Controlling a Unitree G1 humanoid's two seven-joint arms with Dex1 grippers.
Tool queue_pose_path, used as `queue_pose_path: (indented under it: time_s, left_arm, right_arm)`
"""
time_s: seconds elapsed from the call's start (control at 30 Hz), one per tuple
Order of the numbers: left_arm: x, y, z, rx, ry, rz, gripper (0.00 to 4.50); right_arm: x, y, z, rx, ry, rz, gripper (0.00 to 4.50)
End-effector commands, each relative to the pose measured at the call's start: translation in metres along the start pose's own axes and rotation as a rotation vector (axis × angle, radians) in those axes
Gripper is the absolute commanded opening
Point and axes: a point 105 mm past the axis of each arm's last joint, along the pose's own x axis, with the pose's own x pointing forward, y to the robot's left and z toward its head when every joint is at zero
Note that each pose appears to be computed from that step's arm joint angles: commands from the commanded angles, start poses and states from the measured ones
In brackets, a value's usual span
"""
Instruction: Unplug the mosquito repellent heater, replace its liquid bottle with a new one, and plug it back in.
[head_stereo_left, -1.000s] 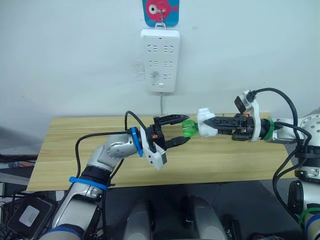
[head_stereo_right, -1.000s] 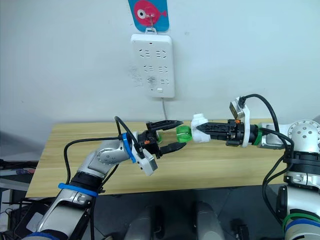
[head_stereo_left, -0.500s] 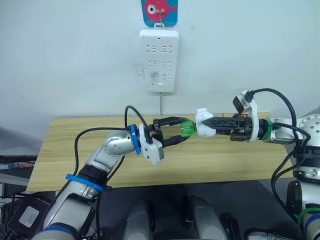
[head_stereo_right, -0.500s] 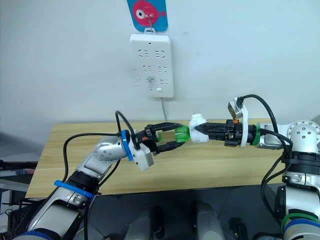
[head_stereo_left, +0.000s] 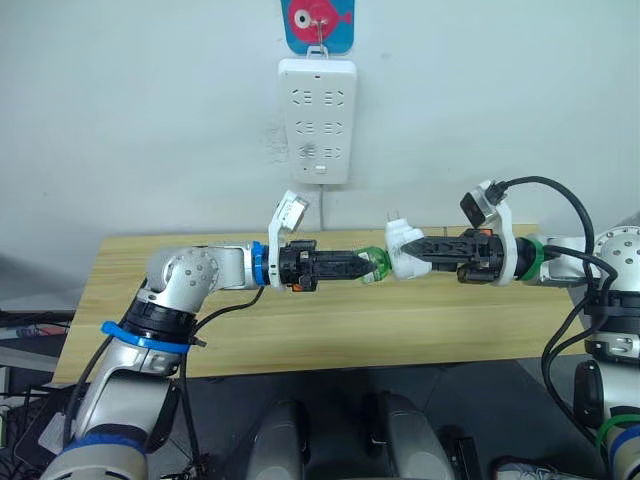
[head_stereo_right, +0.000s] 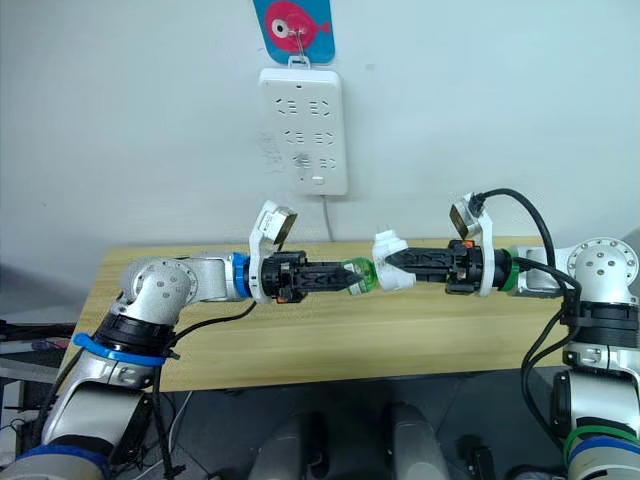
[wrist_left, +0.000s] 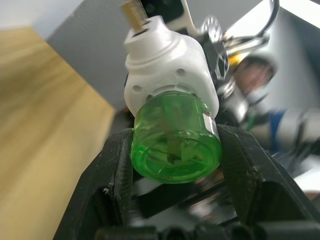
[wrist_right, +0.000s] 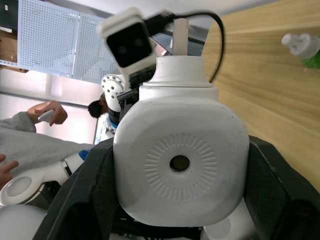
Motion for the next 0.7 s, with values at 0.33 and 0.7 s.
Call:
queue_pose_path:
  time_s: [0.33, 0.7]
  left_arm:
    - [-0.024, 0.013, 0.009, -0.02, -0.124, 0.147, 4.49]
    - [-0.041, 0.015, -0.012, 1.238, 0.168, 0.358, 4.49]
  right_arm:
    - [-0.009, 0.0, 0.012, -0.009, -0.073, -0.032, 2.97]
    - [-0.02, -0.014, 0.025, 0.033, -0.157, -0.094, 2.97]
